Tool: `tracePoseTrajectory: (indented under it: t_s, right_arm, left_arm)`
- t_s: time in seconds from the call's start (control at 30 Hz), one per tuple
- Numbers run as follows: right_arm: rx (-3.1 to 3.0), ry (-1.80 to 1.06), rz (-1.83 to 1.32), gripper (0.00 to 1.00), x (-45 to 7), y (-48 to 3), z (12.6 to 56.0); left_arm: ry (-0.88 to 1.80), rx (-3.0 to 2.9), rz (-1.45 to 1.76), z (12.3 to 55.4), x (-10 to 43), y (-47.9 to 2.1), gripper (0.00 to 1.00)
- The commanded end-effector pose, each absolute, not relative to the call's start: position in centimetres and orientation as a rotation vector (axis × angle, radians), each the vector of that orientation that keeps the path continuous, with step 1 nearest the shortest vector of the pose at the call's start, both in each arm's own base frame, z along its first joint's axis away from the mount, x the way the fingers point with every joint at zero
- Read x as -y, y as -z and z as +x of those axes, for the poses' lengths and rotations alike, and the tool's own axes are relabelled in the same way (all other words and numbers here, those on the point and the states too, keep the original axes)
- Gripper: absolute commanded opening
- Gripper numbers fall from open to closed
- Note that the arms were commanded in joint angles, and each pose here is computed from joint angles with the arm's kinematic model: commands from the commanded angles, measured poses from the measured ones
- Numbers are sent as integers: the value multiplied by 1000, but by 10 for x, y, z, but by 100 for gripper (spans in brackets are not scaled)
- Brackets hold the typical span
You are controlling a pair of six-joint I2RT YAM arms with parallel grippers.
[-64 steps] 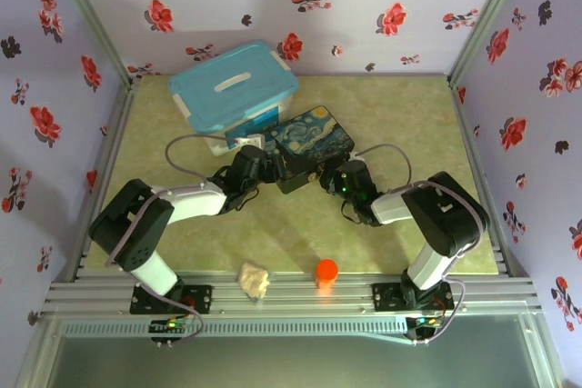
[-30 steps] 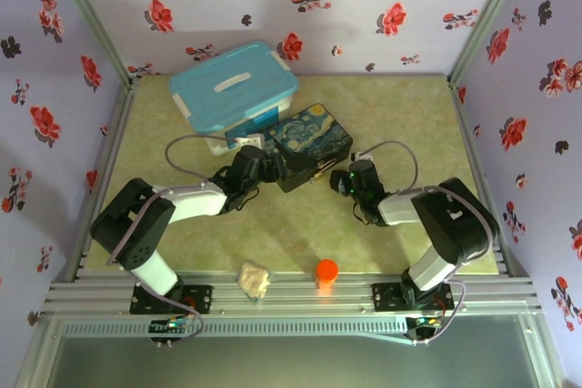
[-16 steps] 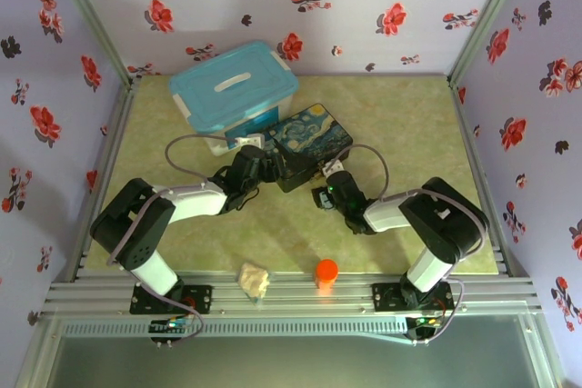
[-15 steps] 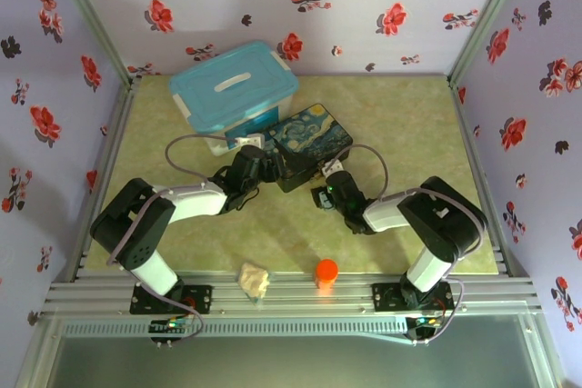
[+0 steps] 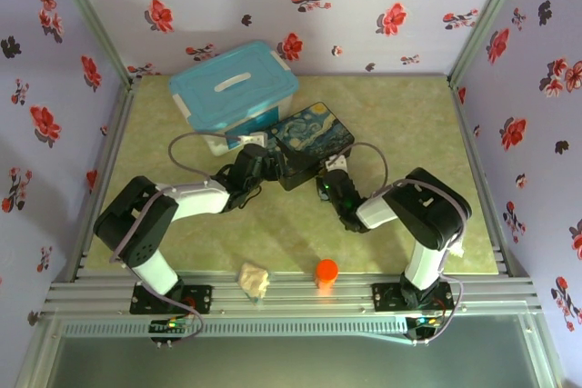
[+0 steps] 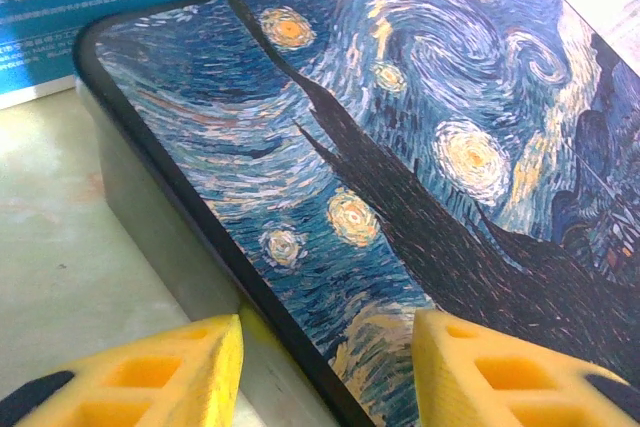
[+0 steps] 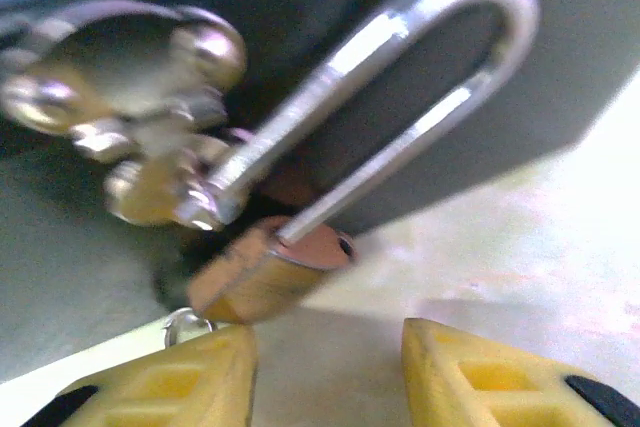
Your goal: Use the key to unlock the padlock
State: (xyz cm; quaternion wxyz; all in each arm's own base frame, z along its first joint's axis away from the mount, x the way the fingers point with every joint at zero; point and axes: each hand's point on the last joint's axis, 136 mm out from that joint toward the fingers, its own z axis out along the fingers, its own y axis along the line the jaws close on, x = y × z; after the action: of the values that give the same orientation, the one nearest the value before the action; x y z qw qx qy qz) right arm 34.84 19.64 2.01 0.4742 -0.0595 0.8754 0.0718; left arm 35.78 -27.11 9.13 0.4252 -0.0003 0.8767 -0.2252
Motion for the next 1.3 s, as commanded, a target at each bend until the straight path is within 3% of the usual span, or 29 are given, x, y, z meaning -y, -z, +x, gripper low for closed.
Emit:
tracePoseTrajectory:
  t_s: [0.0,0.37,0.5,0.57,0.93,1.27]
  right_arm:
    - [-2081,-295,119,38,-169,-33,364]
    - [-2096,-561,157,41,-168,-33,347]
    - [-2090,-740,51,58,-192,-40,339]
    - [-2152,-743,19,60,-198,-31,339]
    - [-2126,-968,139,58,-222,-14,350]
    - [-2247,-782,-5,53,-229,9,335]
  left_arm:
    - [192,-2591,159,292,214,18,46]
    - [202,-2583,140,289,212,16,46]
    - [209,-2577,145,292,214,11,46]
    - [217,-2572,148,293,217,8,47]
    - [248,-2568,153,297,224,2,47]
    - [267,-2567,148,299,229,-1,47]
